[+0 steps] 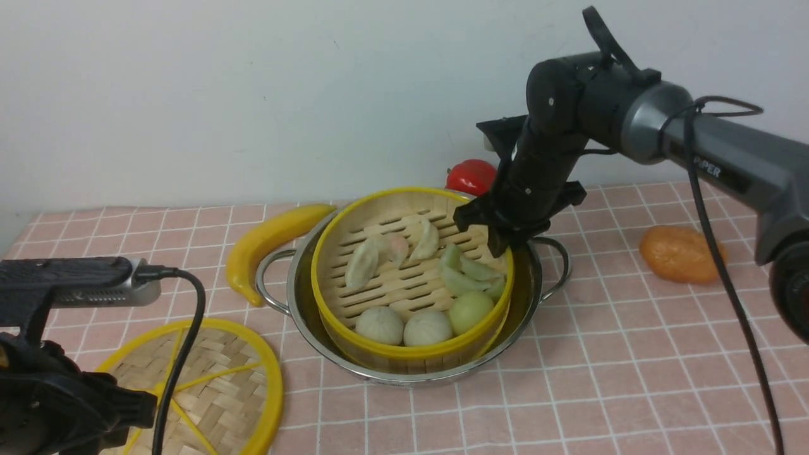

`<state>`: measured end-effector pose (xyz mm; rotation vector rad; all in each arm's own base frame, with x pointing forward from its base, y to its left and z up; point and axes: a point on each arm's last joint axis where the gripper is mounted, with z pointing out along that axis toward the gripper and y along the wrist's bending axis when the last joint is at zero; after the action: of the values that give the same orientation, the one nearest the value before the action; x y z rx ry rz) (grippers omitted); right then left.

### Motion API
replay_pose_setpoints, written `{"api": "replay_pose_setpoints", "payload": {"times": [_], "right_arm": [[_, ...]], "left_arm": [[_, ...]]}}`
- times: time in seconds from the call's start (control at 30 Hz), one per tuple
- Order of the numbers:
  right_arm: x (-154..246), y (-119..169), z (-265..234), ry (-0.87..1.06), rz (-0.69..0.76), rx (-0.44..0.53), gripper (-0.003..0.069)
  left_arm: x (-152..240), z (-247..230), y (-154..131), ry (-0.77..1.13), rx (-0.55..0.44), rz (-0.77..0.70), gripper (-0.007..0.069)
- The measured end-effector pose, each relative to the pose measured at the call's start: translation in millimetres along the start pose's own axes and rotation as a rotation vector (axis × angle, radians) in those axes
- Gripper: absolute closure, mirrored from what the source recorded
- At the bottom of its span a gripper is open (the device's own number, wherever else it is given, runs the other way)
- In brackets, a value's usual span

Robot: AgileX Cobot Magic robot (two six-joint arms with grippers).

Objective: Place the steamer in the pot on the pink tablecloth, and put the lid on the steamer.
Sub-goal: 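Place the bamboo steamer basket of food into the steel pot with the right gripper, then grasp the bamboo steamer lid lying on the table by its centre knob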

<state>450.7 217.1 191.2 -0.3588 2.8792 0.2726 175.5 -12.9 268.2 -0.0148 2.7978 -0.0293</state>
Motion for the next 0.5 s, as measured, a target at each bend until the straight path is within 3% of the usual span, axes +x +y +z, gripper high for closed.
{"api": "replay_pose_setpoints", "payload": {"times": [0.27, 0.5], "right_arm": [[-0.1, 0.0, -3.0, -0.003, -0.003, 0.004, 0.0349], [-3.7, 3.5, -60.6, -0.121, -0.030, 0.020, 0.0298]], "left_arm": [[-6.6, -0.2, -0.4, -0.072, 0.004, 0.002, 0.0382], [-13.7, 0.6, 4.6, -0.138, -0.051, 0.002, 0.0382]]}}
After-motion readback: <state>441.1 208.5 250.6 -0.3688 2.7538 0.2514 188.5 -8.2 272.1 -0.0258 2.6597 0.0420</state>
